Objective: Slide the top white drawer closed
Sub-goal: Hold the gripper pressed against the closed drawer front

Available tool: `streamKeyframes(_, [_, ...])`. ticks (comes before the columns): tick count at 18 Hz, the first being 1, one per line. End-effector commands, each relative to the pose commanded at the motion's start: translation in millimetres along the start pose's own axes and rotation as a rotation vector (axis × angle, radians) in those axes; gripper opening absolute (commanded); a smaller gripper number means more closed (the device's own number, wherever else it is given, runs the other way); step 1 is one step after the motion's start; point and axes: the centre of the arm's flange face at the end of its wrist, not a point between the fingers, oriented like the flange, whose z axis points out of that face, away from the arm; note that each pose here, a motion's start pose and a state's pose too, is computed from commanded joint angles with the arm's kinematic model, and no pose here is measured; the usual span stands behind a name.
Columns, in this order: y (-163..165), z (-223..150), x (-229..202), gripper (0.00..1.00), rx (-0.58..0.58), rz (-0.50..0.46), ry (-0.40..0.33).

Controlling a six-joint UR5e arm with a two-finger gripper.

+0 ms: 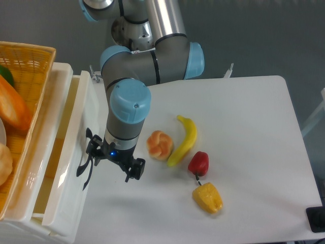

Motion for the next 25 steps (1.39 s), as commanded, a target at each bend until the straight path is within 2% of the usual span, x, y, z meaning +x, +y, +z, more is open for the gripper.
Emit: streamKeyframes(25, [-5,-1,13,1.00,0.018,0.014,0.023])
